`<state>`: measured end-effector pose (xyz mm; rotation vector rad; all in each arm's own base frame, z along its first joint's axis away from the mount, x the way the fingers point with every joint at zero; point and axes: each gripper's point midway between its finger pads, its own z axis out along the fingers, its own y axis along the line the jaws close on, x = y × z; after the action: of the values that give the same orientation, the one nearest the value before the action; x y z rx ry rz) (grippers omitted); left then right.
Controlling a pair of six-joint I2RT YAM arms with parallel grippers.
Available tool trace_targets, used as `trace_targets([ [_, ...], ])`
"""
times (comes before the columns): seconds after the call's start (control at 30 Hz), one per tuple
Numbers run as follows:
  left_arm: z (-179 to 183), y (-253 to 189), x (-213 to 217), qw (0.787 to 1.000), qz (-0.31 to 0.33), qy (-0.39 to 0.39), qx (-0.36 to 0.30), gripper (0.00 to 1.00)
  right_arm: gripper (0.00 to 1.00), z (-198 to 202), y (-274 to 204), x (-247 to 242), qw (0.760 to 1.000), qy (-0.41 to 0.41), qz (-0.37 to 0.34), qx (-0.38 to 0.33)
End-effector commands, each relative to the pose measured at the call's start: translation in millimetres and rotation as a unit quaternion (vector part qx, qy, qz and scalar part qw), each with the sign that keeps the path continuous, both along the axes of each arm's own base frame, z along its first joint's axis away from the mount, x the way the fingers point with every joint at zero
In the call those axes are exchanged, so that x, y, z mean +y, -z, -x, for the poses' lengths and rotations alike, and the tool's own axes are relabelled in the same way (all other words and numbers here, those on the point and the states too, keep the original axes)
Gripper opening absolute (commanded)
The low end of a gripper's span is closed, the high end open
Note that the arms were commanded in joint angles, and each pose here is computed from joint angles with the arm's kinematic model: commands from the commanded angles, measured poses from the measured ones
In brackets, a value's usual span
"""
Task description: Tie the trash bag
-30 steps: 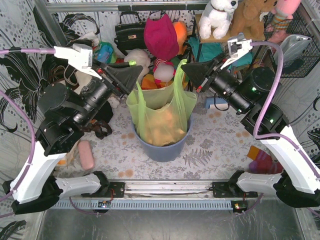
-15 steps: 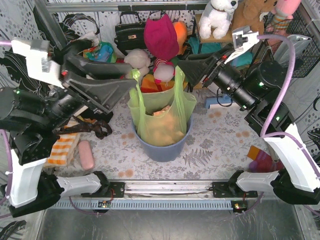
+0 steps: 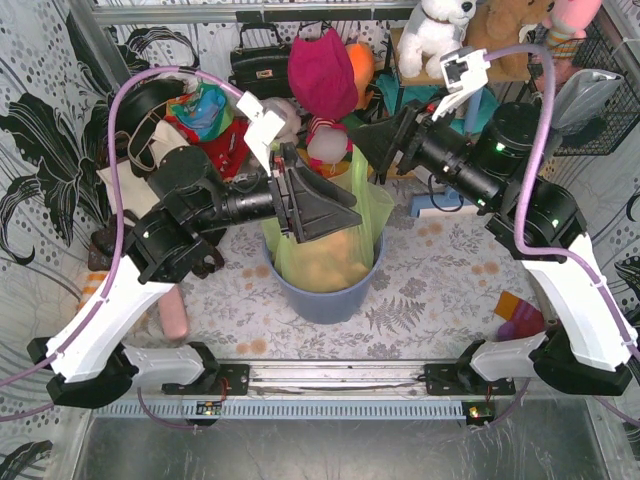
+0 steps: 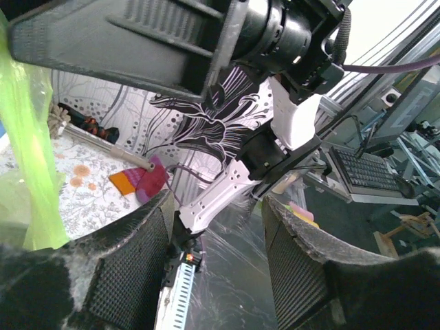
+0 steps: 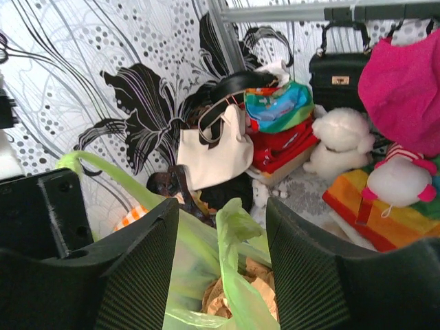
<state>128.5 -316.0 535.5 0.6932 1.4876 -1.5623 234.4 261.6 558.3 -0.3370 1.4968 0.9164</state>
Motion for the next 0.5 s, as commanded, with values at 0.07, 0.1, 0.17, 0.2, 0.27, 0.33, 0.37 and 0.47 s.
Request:
trace_targets([
  [0.07,18,-26,12,0.998,0.060,0.007,-0.012,0.61,0.52,0,5,-3,1.000,0.007,0.010,0.023],
  [0.1,14,-24,13,0.998,0.057,-0.007,-0.013,0.60,0.50,-1,4,-5,1.000,0.011,0.009,0.023],
  [0.17,5,-20,18,0.998,0.052,-0.044,-0.011,0.60,0.44,-3,5,-8,0.999,0.020,0.013,0.022],
  [0.2,-1,-17,21,0.996,0.050,-0.067,-0.010,0.60,0.40,-3,5,-9,0.999,0.024,0.014,0.022],
  [0.27,-14,-10,26,0.993,0.046,-0.109,-0.010,0.60,0.29,-4,6,-9,0.999,0.026,0.016,0.021],
  [0.33,-27,-3,28,0.989,0.044,-0.142,-0.010,0.59,0.16,-4,5,-9,0.999,0.024,0.013,0.017],
  [0.37,-30,-1,28,0.987,0.046,-0.151,-0.012,0.59,0.10,-4,4,-8,1.000,0.023,0.011,0.015],
  [0.47,-37,1,24,0.985,0.072,-0.157,-0.013,0.59,0.00,-2,-1,-7,1.000,0.018,0.006,0.008],
])
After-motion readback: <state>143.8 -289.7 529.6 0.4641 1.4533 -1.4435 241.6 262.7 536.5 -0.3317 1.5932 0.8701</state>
